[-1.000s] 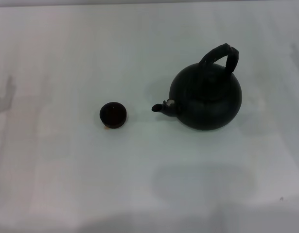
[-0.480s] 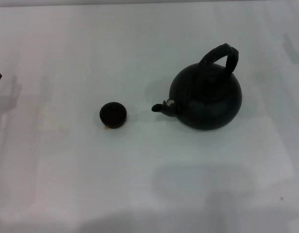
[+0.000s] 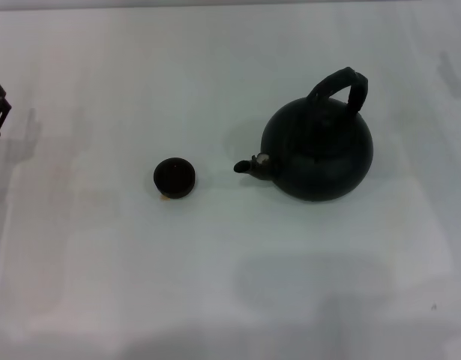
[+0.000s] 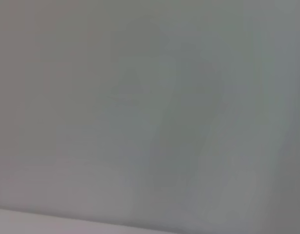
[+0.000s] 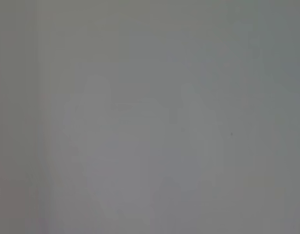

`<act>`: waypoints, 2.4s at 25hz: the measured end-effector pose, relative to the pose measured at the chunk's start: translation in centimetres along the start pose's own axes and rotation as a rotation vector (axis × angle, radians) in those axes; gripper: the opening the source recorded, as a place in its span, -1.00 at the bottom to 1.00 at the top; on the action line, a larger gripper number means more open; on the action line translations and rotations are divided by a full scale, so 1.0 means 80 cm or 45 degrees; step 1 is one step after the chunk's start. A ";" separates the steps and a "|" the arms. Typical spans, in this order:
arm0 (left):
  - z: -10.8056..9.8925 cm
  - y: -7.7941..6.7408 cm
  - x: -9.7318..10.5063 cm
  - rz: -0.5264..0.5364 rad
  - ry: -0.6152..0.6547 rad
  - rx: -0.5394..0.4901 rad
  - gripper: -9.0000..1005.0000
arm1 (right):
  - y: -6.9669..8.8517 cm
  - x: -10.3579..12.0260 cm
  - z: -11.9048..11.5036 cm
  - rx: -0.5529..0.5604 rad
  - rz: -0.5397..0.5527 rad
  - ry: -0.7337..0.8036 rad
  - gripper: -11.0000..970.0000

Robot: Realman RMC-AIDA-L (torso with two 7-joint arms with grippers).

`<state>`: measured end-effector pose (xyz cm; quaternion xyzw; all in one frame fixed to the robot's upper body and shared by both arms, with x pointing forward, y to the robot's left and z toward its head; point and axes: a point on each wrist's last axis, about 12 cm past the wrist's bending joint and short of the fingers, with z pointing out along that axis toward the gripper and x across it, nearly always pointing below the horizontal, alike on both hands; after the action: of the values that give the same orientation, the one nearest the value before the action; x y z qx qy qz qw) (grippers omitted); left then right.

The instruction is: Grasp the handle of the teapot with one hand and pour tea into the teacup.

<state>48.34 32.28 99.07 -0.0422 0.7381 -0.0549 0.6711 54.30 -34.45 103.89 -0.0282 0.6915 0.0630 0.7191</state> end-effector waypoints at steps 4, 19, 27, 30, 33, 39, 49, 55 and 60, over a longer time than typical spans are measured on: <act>0.003 -0.004 -0.001 -0.015 -0.009 0.005 0.63 | 0.000 0.003 -0.004 0.005 0.005 0.012 0.66; -0.003 -0.011 0.004 -0.056 -0.003 0.012 0.63 | 0.005 0.018 -0.022 0.013 0.050 0.057 0.66; -0.013 -0.012 0.010 -0.069 0.015 0.010 0.63 | 0.004 0.022 -0.033 0.022 0.060 0.062 0.66; -0.013 -0.013 0.010 -0.067 0.018 0.018 0.63 | 0.004 0.022 -0.033 0.021 0.058 0.059 0.66; -0.010 -0.016 0.009 -0.062 0.015 0.032 0.63 | 0.003 0.021 -0.033 0.021 0.053 0.056 0.66; -0.001 -0.019 0.004 -0.056 -0.001 0.053 0.63 | 0.003 0.021 -0.032 0.022 0.045 0.058 0.66; 0.005 -0.026 0.001 -0.069 -0.017 0.066 0.63 | 0.002 0.020 -0.029 0.030 0.046 0.053 0.66; 0.006 -0.026 -0.005 -0.068 -0.058 0.077 0.63 | 0.002 0.019 -0.028 0.032 0.057 0.049 0.66; 0.006 -0.026 -0.006 -0.068 -0.067 0.081 0.63 | 0.002 0.019 -0.027 0.031 0.058 0.050 0.66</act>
<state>48.82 30.24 99.77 -0.0419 0.7168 -0.0951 0.6895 52.16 -34.46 102.30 -0.0048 0.7067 0.0704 0.7040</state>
